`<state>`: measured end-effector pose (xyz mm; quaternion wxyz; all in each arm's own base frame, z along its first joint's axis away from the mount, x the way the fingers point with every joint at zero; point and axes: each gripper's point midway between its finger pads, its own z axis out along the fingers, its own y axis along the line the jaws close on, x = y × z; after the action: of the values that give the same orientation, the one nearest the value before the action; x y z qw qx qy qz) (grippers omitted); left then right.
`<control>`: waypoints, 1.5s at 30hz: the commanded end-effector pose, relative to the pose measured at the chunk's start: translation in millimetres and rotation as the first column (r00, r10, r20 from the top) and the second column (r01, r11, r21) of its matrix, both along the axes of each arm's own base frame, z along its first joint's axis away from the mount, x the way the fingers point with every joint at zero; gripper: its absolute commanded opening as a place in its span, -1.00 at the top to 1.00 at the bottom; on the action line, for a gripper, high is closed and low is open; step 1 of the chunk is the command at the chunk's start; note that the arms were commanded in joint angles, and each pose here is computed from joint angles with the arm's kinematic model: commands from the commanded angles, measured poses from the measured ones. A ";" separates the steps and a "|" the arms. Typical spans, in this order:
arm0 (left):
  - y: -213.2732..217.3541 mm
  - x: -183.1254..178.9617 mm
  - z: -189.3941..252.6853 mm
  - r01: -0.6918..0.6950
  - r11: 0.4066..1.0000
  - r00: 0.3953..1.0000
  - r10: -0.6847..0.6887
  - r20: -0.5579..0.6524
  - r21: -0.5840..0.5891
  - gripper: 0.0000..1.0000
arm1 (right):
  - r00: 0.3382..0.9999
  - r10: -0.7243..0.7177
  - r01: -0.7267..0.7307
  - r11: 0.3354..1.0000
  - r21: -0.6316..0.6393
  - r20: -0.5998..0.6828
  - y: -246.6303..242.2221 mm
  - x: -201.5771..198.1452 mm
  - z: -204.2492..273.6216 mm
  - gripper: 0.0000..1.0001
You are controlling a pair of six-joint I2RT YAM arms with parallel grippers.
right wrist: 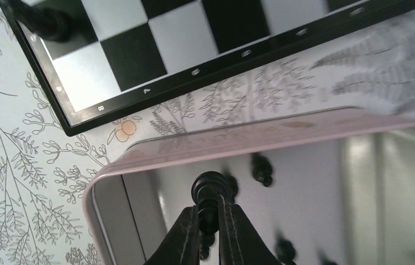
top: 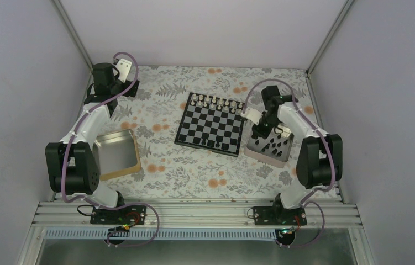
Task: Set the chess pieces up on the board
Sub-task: Pick up the chess piece from the storage box, then place the chess piece on the chessboard.
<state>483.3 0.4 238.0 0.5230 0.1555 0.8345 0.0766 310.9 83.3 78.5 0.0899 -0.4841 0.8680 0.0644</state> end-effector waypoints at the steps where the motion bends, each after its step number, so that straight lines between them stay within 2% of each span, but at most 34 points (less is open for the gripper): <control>1: -3.7 -4.5 15.7 0.016 1.000 0.999 -0.016 0.040 -0.014 -1.00 | 0.997 0.017 -0.015 1.000 -0.027 0.072 5.3 7.8 48.3 0.91; 6: -2.7 -4.9 20.0 0.010 1.000 0.999 -0.010 0.041 -0.011 -1.00 | 0.988 0.095 -0.090 0.995 -0.044 0.125 33.7 22.3 86.9 0.91; 11: -3.1 -7.1 27.4 0.016 1.000 0.998 -0.016 0.055 -0.004 -1.00 | 0.970 0.211 -0.210 0.977 -0.026 0.123 92.1 37.9 92.3 0.90; 18: -3.7 -14.1 24.3 0.025 1.000 0.998 -0.025 0.055 0.002 -1.00 | 0.927 0.363 -0.365 0.931 0.008 0.100 175.4 39.0 74.3 0.91; 23: -6.0 -17.8 21.4 0.033 0.999 0.998 -0.033 0.060 -0.007 -1.00 | 0.901 0.430 -0.432 0.902 0.018 0.056 211.9 32.2 58.1 0.91; 34: -3.9 -21.7 13.4 0.028 0.999 0.998 -0.027 0.064 -0.021 -1.00 | 0.852 0.522 -0.522 0.853 0.025 -0.037 244.4 -5.2 16.0 0.90; 45: -2.7 -23.2 8.6 0.030 0.999 0.998 -0.028 0.054 -0.027 -1.00 | 0.833 0.545 -0.547 0.837 0.005 -0.093 247.7 -14.2 -11.4 0.89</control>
<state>460.9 -1.8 233.8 0.5267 0.1601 0.8322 0.0658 304.3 329.2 80.2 0.0394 -0.7064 0.7006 0.0932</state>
